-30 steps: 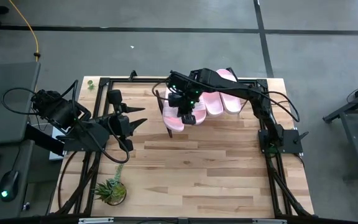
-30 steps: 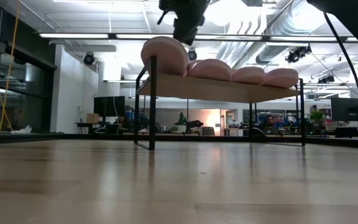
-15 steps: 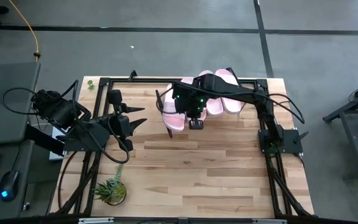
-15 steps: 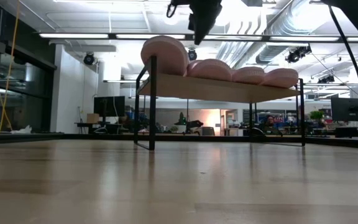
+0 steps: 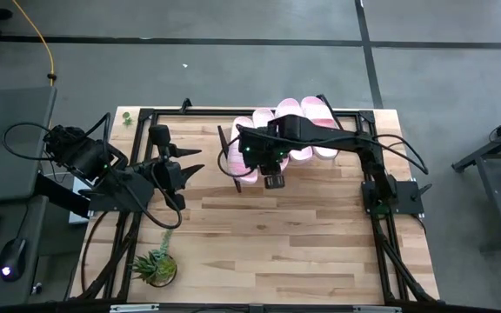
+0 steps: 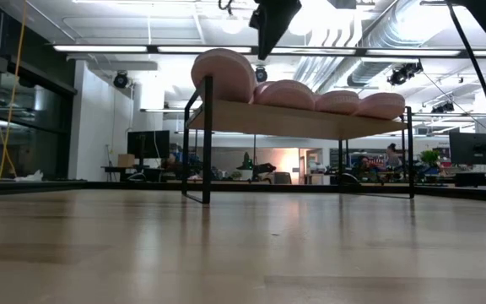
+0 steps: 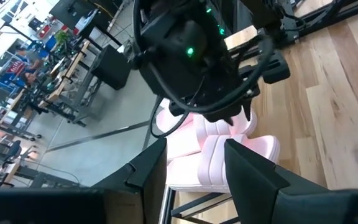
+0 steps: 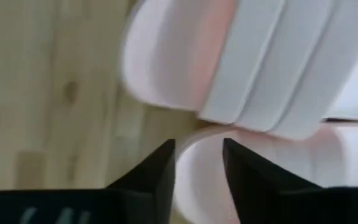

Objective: Pick and place slides into the shelf
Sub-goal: Return to Home Position

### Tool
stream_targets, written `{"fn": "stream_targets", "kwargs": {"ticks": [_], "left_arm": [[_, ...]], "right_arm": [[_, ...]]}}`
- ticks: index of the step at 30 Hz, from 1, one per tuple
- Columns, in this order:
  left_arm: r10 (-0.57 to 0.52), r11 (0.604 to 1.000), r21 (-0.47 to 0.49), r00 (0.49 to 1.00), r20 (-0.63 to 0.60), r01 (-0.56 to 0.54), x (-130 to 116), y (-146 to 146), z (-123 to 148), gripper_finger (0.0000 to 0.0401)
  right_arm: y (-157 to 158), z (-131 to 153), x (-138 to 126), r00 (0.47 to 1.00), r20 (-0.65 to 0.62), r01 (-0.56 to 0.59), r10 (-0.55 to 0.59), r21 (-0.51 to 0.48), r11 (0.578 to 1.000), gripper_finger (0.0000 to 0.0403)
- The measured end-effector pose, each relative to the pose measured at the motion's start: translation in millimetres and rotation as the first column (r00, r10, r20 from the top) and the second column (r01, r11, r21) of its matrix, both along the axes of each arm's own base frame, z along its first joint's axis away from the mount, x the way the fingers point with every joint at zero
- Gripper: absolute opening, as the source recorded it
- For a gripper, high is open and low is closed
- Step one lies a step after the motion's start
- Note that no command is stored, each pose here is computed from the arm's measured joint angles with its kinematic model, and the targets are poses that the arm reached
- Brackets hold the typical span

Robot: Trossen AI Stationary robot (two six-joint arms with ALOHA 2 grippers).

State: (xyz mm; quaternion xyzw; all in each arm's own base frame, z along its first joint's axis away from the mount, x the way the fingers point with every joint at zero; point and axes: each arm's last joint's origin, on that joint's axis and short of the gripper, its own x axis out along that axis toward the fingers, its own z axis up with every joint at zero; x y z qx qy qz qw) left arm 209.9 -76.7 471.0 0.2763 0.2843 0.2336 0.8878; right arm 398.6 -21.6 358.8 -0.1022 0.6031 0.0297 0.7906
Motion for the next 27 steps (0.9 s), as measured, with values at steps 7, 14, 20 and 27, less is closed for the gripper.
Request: {"fn": "stream_targets", "kwargs": {"ticks": [7, 14, 20, 27], "left_arm": [[0.019, 1.000, 0.020, 1.000, 0.000, -0.019, -0.6, 0.8, -0.1, 0.0144], [0.035, 0.999, -0.020, 0.998, 0.047, -0.034, -10.2, 5.6, 5.3, 0.0144], [-0.019, 0.991, -0.129, 0.994, 0.109, 0.033, -39.0, 18.1, 19.1, 0.0144], [-0.065, 0.969, -0.222, 0.981, 0.182, 0.106, -76.3, 34.8, 29.3, 0.0144]], "right_arm": [[10.5, 2.1, 4.7, 0.998, 0.049, 0.037, -0.029, -0.162, 0.986, 0.0174], [13.5, 4.0, 10.1, 0.988, 0.123, 0.107, -0.091, -0.129, 0.986, 0.0177], [11.6, 17.5, 4.3, 0.985, 0.167, 0.071, -0.050, -0.119, 0.990, 0.0177], [1.3, 59.8, -26.5, 0.953, 0.299, 0.048, -0.041, -0.017, 0.999, 0.0177]]}}
